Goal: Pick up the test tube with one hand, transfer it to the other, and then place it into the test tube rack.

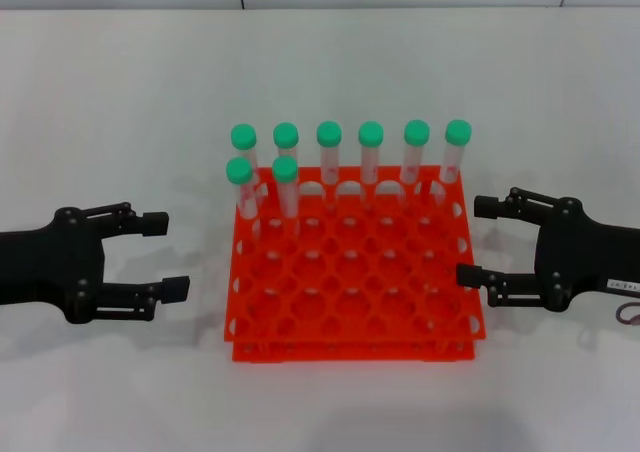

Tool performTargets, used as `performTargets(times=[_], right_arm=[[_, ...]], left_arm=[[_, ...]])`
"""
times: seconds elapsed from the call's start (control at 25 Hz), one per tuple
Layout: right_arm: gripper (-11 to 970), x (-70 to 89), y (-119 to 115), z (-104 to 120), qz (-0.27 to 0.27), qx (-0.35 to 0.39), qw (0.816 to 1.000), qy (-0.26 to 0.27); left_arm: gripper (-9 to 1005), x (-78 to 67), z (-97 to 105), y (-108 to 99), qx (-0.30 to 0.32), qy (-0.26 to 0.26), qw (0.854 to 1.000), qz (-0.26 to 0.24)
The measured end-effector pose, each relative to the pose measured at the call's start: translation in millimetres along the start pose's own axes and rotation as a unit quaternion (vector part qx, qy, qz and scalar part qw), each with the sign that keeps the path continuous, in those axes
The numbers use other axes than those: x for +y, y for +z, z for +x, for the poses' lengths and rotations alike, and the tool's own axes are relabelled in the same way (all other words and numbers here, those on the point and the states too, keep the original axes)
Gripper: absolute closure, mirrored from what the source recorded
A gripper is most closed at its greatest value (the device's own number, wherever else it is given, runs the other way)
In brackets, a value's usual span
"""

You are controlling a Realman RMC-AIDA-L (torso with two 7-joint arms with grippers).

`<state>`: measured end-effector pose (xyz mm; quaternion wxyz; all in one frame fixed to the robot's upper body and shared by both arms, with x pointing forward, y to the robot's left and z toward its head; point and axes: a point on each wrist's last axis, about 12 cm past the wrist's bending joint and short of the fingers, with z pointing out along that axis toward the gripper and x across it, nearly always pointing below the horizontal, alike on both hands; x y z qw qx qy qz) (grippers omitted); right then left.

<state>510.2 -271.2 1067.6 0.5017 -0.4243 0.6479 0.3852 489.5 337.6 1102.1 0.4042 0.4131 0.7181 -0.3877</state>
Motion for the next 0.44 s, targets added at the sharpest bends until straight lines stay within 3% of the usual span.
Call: performTargets(times=[0.44], right_arm=[[95, -0.8, -1.4, -0.1, 0.003, 0.0, 1.0, 0.0]], left_arm=[[124, 1.7, -0.8, 0.8, -0.001, 0.0, 1.0, -0.005]])
